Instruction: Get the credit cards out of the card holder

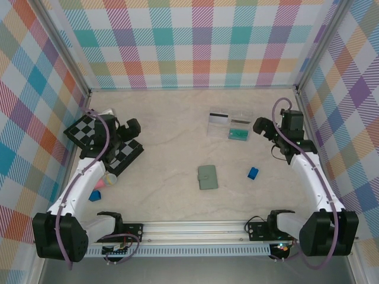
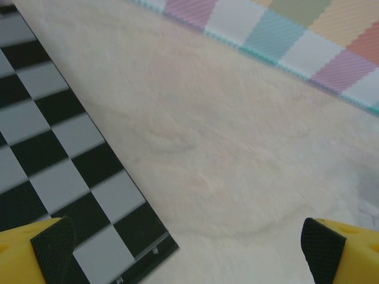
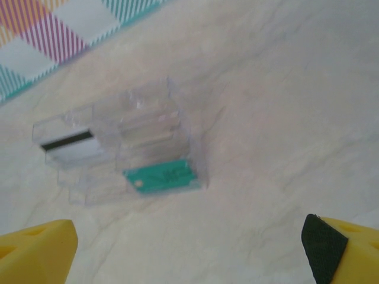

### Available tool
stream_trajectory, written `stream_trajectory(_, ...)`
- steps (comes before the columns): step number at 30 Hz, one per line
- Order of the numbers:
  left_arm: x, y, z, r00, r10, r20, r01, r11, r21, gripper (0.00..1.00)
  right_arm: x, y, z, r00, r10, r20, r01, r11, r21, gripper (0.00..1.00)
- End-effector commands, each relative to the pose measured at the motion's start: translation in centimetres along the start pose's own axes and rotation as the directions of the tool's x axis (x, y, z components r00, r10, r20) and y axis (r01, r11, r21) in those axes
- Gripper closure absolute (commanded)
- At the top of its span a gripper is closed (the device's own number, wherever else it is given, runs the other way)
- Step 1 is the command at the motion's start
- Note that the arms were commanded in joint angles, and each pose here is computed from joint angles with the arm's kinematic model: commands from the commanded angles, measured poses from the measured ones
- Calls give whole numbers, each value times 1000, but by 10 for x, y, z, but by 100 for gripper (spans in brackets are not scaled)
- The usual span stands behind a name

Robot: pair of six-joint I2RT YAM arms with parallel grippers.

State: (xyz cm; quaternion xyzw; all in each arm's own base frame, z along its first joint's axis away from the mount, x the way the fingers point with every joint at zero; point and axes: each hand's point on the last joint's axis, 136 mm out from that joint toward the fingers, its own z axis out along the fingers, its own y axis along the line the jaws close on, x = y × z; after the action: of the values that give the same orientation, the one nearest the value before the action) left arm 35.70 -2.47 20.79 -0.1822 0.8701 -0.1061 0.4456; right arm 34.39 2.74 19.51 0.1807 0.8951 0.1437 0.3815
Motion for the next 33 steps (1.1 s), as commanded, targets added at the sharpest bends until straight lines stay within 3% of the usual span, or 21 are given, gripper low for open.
stream_trajectory(1,45,-2,-2,966,-112,-232,114,993,-7,0,68,27,-5,953,29,-302,-59,994,-90,5)
stream_trajectory(6,71,-20,5,935,-97,-342,117,993,36,0,127,65,-7,888,-166,-429,106,981,-161,6)
stream_trajectory(10,89,-32,9,915,-72,-397,98,994,47,0,172,89,-7,825,-252,-506,157,962,-224,8)
stream_trajectory(15,108,-43,12,901,-48,-431,78,996,51,0,214,102,8,735,-369,-569,306,929,-207,13)
stream_trajectory(21,121,-50,11,901,-41,-432,71,996,55,0,232,108,39,656,-453,-604,501,860,-101,13)
stream_trajectory(33,146,-55,4,877,-18,-480,53,997,58,0,242,100,84,605,-434,-668,583,812,1,14)
